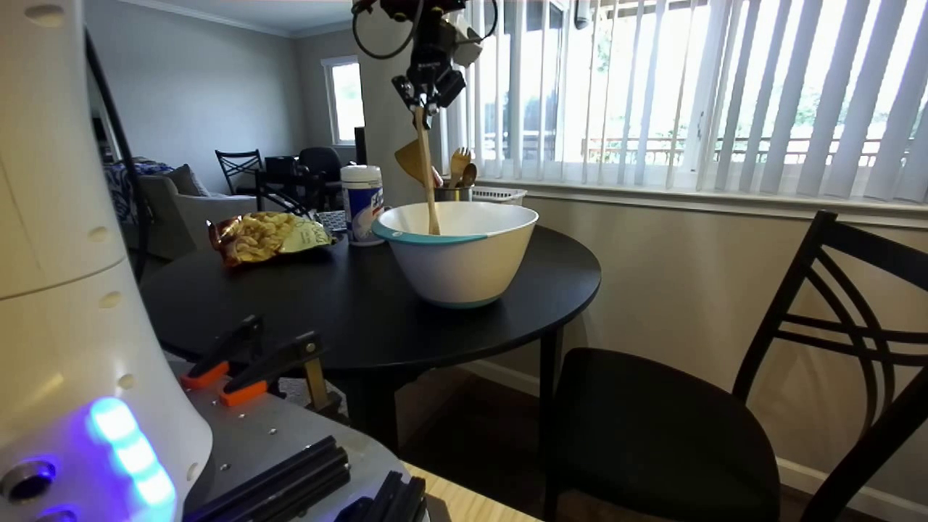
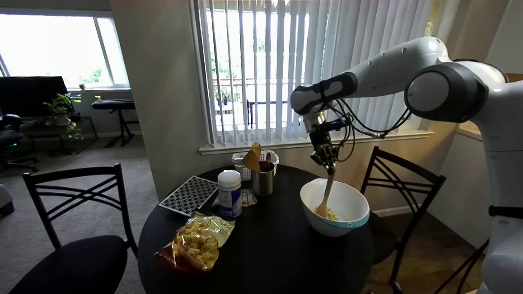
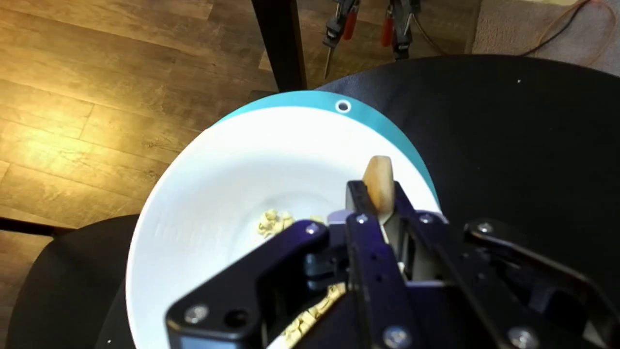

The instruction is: Use the wooden spoon to stir in the bowl

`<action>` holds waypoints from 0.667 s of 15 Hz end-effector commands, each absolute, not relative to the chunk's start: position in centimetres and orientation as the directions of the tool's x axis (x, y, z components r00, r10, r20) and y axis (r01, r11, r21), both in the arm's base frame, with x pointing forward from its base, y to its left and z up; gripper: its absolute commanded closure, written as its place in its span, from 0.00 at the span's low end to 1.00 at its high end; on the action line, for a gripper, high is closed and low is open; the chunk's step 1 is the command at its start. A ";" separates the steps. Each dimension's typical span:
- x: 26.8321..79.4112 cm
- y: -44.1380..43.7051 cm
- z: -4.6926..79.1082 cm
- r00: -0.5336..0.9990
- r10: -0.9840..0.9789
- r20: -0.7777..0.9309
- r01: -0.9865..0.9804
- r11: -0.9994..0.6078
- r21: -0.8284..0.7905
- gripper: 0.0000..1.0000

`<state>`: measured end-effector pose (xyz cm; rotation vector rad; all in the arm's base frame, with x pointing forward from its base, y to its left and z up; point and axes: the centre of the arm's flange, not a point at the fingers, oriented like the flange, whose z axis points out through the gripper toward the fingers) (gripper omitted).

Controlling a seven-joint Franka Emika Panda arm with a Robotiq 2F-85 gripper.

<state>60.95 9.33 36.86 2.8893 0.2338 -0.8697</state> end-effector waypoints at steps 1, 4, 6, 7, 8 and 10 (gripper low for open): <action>63.2 7.7 39.3 0.864 0.087 -0.495 0.147 -0.986 0.083 0.97; 63.5 5.8 40.5 0.891 0.034 -0.453 0.108 -0.984 0.139 0.97; 63.3 4.0 40.7 0.898 0.002 -0.440 0.086 -0.981 0.172 0.97; 63.2 3.0 40.7 0.900 -0.015 -0.435 0.071 -0.981 0.180 0.97; 63.1 2.2 40.6 0.903 -0.029 -0.429 0.058 -0.980 0.188 0.97; 62.8 0.6 40.6 0.906 -0.063 -0.419 0.023 -0.980 0.197 0.97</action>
